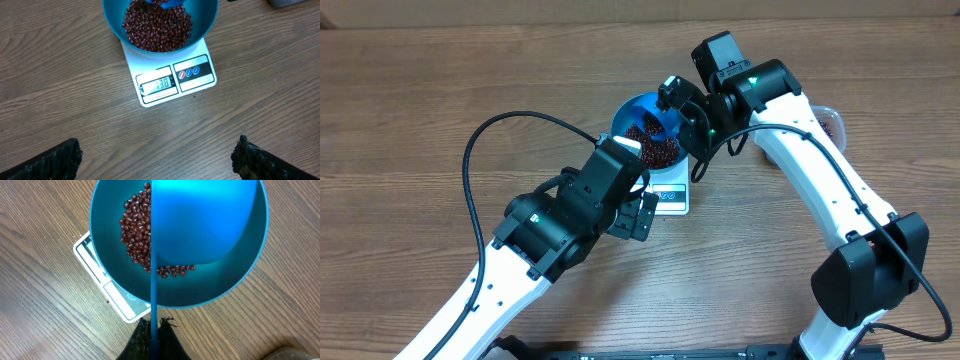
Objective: Scoop item into bowl and weigh 150g on scale
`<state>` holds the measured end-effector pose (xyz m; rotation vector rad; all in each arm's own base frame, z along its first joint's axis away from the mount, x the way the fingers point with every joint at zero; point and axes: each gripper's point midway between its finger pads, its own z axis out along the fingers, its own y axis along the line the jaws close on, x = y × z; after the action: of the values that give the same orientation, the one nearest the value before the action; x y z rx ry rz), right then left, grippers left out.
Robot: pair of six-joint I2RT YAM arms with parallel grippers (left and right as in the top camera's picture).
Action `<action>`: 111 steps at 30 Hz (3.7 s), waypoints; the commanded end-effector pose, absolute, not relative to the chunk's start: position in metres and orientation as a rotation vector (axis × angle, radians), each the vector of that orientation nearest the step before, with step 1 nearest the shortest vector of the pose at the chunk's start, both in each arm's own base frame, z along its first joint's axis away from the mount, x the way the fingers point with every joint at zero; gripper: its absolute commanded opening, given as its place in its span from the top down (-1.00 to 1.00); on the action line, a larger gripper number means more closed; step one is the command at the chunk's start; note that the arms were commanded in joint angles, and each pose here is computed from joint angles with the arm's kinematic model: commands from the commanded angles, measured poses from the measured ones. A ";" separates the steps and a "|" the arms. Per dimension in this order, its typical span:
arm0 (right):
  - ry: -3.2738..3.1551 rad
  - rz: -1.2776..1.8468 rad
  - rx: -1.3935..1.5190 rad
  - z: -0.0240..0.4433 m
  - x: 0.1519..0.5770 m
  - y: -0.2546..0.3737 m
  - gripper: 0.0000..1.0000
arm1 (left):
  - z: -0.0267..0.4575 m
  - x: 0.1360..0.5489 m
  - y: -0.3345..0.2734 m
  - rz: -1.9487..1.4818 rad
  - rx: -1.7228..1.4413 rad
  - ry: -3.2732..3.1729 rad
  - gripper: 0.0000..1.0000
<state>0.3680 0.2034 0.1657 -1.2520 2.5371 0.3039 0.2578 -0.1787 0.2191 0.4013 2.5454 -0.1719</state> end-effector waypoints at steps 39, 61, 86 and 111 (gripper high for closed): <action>2.502 0.279 -1.140 0.193 0.376 0.203 0.92 | 0.225 0.258 -0.177 -0.186 0.386 2.529 -0.99; 2.486 0.269 -1.245 0.190 0.368 0.200 0.92 | 0.225 0.258 -0.177 -0.186 0.386 2.529 -1.00; 2.487 0.269 -1.245 0.190 0.368 0.200 0.92 | 0.225 0.259 -0.177 -0.187 0.387 2.529 -1.00; 2.516 0.269 -1.156 0.191 0.372 0.200 0.92 | 0.225 0.258 -0.177 -0.186 0.387 2.529 -1.00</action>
<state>0.3688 0.1989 0.1643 -1.1896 2.5822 0.2773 0.2578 -0.1787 0.2191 0.4013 2.5454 -0.1719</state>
